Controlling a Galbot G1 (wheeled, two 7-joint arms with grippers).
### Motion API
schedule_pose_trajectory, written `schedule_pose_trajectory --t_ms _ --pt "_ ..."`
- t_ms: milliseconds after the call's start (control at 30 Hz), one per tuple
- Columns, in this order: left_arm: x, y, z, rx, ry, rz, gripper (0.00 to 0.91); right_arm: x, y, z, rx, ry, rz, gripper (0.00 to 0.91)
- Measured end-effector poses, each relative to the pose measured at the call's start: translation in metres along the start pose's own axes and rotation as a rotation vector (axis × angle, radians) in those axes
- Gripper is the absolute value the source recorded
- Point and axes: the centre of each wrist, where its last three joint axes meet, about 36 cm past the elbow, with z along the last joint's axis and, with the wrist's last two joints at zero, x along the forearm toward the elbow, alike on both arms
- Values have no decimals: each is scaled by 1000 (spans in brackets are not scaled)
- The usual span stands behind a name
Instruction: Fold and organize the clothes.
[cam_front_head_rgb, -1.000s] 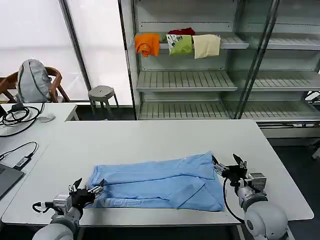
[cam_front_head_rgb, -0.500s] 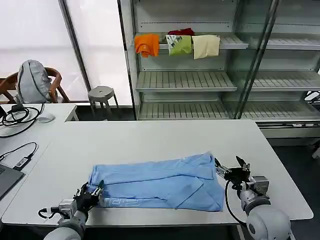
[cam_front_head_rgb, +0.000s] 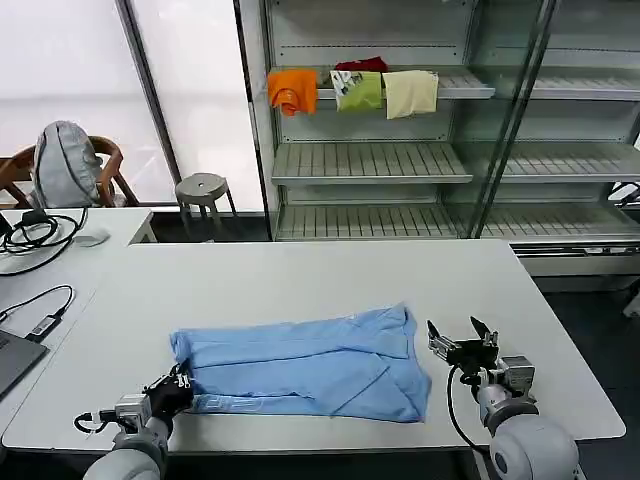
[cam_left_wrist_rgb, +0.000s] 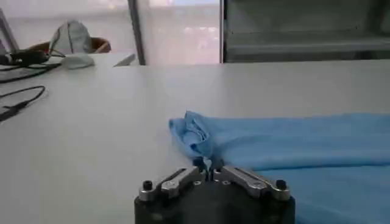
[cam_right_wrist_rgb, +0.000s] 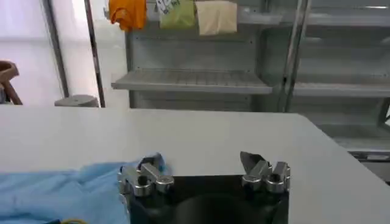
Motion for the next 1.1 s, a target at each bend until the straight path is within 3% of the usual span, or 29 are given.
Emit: schedule_pose_trajectory --t_ms 300,433,567,767,1100 --pt "-4 61 -11 -109 -12 -144 20 -4 4 -2 7 -14 -7 907" --pt "1 90 -35 -170 -59 -209 20 -5 4 -3 11 -21 -9 907" --pt "9 98 -56 -203 -114 -232 20 -4 2 -3 16 -22 -3 907" --pt "29 76 -74 -223 -205 -177 10 -3 -2 -3 26 -21 13 907" --pt "56 4 -63 -265 -299 46 10 2 -13 -3 53 -11 63 907"
